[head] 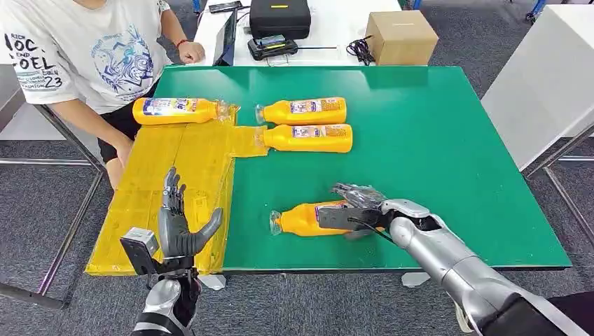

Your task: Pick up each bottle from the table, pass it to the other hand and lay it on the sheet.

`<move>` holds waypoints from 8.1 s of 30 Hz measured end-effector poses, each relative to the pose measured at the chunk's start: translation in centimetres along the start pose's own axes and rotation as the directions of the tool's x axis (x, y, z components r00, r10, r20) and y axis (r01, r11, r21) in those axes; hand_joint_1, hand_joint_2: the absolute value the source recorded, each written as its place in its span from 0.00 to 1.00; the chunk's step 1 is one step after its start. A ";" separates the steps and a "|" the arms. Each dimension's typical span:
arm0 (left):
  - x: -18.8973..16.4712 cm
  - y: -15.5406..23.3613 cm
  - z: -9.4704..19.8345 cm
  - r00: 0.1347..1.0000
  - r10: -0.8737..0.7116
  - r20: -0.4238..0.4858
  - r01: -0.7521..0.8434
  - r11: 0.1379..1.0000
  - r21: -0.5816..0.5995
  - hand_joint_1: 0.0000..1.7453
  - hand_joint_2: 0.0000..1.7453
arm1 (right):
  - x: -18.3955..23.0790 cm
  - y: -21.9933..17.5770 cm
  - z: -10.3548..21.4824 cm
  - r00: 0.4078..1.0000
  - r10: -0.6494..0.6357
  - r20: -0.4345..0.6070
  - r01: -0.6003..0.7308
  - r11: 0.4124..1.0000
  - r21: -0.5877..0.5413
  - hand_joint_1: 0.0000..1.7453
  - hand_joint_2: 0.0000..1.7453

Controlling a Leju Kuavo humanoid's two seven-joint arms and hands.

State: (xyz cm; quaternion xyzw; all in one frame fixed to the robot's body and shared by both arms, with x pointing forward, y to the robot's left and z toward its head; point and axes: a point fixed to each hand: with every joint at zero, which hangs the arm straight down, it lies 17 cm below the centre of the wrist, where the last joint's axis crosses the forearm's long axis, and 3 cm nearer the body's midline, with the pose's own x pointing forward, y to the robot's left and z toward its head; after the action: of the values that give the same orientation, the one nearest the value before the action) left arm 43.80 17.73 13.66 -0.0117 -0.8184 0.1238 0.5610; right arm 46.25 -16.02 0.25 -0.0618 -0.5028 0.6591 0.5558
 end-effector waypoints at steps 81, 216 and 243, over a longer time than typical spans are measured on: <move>0.6 -9.0 3.8 0.898 0.358 -0.255 -0.410 0.891 -0.196 0.00 1.00 | 10.9 -6.6 13.1 0.816 -0.218 0.536 0.571 0.157 -0.806 1.00 1.00; 4.0 -2.1 -1.3 0.952 -0.260 0.161 0.269 0.962 -0.039 1.00 1.00 | 27.7 -7.8 11.4 0.486 -0.139 0.863 0.851 0.300 -0.431 0.00 0.00; -4.3 4.9 -8.3 -0.051 -0.899 0.435 0.996 -0.079 -0.047 1.00 1.00 | 30.0 -12.5 18.6 0.340 0.014 0.940 0.911 0.245 -0.333 0.00 1.00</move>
State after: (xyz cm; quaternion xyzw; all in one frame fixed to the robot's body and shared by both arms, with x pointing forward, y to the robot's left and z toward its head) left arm 52.39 23.39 11.51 0.4910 -0.6507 -0.4625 0.3487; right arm 31.46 -4.80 32.77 0.1553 -0.9325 0.0039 0.3260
